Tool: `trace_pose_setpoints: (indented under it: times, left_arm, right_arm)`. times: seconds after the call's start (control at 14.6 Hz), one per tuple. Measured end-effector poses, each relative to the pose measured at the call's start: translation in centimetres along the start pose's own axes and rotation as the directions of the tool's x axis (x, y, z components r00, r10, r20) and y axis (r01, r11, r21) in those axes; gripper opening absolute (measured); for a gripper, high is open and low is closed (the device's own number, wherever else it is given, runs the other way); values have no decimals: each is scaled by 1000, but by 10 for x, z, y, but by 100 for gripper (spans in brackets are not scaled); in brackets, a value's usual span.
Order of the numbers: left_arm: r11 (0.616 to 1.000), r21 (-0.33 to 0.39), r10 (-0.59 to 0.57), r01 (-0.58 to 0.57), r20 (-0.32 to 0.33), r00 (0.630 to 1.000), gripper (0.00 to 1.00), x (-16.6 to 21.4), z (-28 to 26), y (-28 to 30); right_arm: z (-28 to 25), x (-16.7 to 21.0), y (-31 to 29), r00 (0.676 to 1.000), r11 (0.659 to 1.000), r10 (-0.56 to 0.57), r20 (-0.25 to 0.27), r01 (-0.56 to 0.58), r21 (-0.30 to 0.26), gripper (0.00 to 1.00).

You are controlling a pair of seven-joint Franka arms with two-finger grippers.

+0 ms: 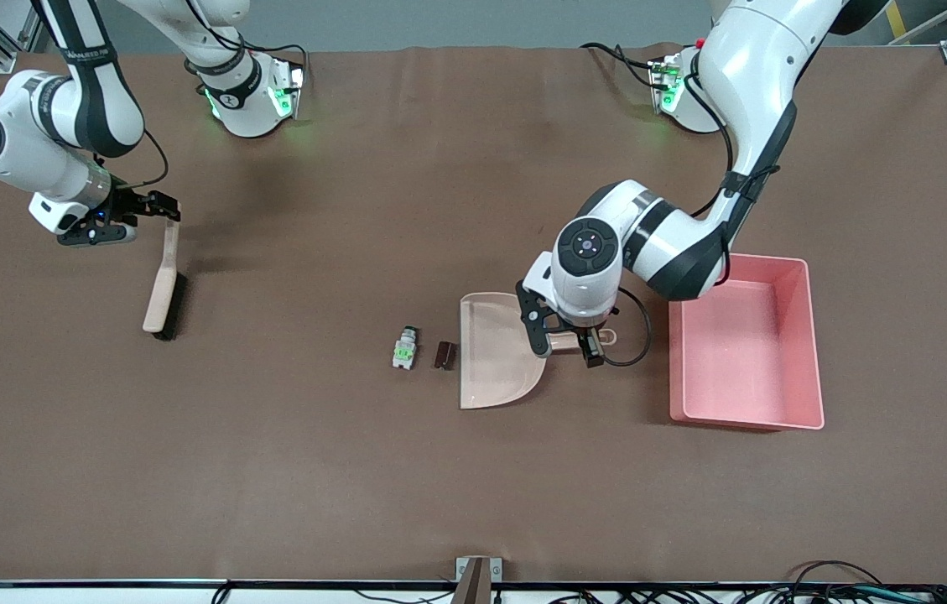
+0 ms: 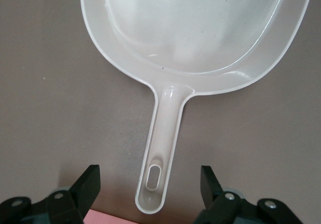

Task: Clean e-waste and dump in bin
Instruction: 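Lower both grippers onto the dustpan handle and brush handle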

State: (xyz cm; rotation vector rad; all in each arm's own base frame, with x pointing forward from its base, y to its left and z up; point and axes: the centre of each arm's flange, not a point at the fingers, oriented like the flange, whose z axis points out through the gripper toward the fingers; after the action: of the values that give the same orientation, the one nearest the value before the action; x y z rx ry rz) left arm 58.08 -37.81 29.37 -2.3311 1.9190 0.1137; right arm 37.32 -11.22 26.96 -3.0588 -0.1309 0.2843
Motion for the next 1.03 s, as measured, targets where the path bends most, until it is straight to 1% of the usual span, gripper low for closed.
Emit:
trace_pose_setpoints:
  times: [0.27, 0.34, 0.41, 0.48, 0.55, 0.62, 0.68, 0.82, 0.89, 0.96, 1.03]
  left_arm:
    - [998, 17, 56, -57, 20, 998, 86, 13, 10, 6]
    - [997, 17, 71, -71, 25, 997, 86, 15, 14, 7]
    - [996, 15, 88, -88, 31, 996, 85, 15, 17, 8]
    - [994, 13, 104, -105, 35, 994, 83, 16, 21, 7]
    - [993, 12, 119, -119, 35, 992, 83, 16, 23, 7]
    - [990, 14, 138, -138, 37, 990, 81, 18, 25, 6]
    - [987, 23, 159, -160, 45, 986, 81, 19, 26, 6]
    - [981, 33, 188, -190, 60, 980, 72, 22, 30, 7]
    - [980, 31, 192, -194, 63, 979, 72, 23, 33, 8]
    - [980, 27, 195, -198, 65, 979, 72, 24, 36, 10]
    - [979, 24, 200, -202, 66, 977, 73, 27, 39, 12]
  right_arm:
    - [11, -2, -2, 1000, 1000, -1, 2, 1, 0, 93]
    - [14, -2, -1, 1000, 1000, -1, 2, 1, 0, 90]
    - [17, -1, -1, 1000, 1000, -1, 2, 1, 0, 90]
    - [19, 0, 0, 1000, 1000, -1, 3, 1, 0, 84]
    - [22, 1, 0, 1000, 1000, -1, 1, 1, -2, 79]
    - [24, 2, 0, 1000, 1000, -1, -3, 1, -4, 78]
    - [27, 3, 1, 1000, 1000, -1, -6, 1, -5, 76]
    - [33, 5, 2, 1000, 1000, -1, -7, 1, -6, 70]
    - [35, 7, 2, 1000, 1000, -1, -13, 1, -9, 70]
    - [38, 8, 3, 1000, 1000, -1, -17, 0, -11, 67]
    - [40, 8, 3, 1000, 1000, 0, -17, 0, -11, 66]
